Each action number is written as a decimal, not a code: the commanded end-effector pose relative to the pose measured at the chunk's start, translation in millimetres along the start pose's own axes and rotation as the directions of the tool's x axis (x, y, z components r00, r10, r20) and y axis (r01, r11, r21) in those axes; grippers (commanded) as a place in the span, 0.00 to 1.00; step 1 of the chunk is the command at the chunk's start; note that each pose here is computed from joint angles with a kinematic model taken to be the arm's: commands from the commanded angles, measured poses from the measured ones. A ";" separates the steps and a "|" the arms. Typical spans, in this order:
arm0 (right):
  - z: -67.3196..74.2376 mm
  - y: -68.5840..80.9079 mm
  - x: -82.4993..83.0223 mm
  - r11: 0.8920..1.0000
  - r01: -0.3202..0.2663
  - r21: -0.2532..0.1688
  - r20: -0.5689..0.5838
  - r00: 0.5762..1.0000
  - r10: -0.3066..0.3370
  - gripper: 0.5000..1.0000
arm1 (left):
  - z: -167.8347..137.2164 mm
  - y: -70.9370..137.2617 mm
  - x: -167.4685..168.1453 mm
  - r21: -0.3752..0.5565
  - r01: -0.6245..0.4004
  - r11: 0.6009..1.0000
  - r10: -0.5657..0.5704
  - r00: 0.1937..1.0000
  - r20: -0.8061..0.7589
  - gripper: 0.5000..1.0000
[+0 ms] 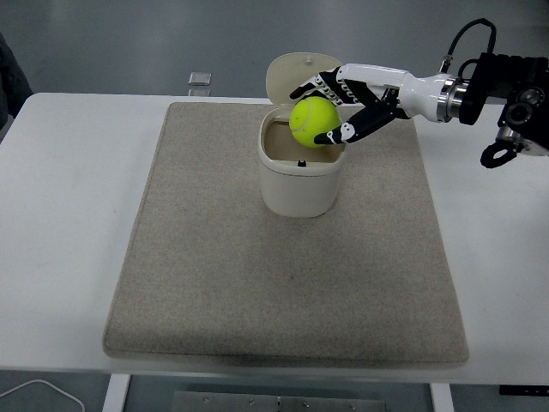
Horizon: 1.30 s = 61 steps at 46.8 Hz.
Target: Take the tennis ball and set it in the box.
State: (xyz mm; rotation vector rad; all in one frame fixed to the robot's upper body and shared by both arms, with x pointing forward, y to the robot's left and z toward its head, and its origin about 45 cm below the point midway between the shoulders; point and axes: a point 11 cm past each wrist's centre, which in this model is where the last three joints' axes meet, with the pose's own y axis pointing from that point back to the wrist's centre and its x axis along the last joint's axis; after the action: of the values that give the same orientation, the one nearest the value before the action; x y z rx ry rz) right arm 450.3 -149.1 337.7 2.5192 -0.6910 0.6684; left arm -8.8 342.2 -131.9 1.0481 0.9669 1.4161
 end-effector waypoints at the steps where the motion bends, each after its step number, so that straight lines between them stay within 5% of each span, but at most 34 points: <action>1: 0.4 0.0 -0.3 1.000 0.001 -0.002 -0.001 1.000 -0.001 0.69 | 0.1 0.0 -0.1 0.000 0.001 1.000 -0.001 1.000 -0.001 0.98; 14: 0.3 4.0 1.2 1.000 0.016 0.003 0.016 1.000 -0.016 0.72 | 0.0 0.0 0.0 0.000 0.000 1.000 0.000 1.000 0.001 0.98; 20: -3.4 9.2 -0.2 0.997 0.082 0.013 0.033 0.996 -0.082 0.72 | 0.1 0.0 -0.1 0.000 0.001 1.000 -0.001 1.000 -0.001 0.98; 26: -0.3 24.6 5.7 0.994 0.108 0.016 0.081 0.991 -0.109 0.73 | -0.1 0.0 0.0 0.001 0.000 1.000 0.000 1.000 -0.002 0.98; 31: 8.1 40.9 13.6 0.993 0.117 -0.028 0.086 0.990 -0.115 0.74 | 0.0 0.0 0.1 0.000 -0.001 1.000 0.001 1.000 0.000 0.98; 45: 40.6 93.0 42.7 0.987 0.028 -0.161 0.123 0.992 -0.008 0.78 | 0.0 0.0 -0.1 0.000 0.001 1.000 -0.001 1.000 -0.001 0.98; 53: 65.1 115.7 40.4 0.983 0.000 -0.184 0.218 0.975 0.041 0.78 | -0.2 0.0 0.0 0.001 0.000 1.000 0.000 1.000 0.001 0.98; 61: 80.8 127.1 38.9 0.986 -0.037 -0.163 0.352 0.931 0.093 0.78 | 0.0 0.0 0.1 0.000 -0.001 1.000 0.001 1.000 0.000 0.98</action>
State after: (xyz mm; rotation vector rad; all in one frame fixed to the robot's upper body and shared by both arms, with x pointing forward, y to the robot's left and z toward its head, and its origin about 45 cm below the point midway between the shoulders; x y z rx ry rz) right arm 435.1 -297.8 335.1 2.4745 -0.8730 0.2271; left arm -8.7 342.2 -131.9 1.0483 0.9672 1.4160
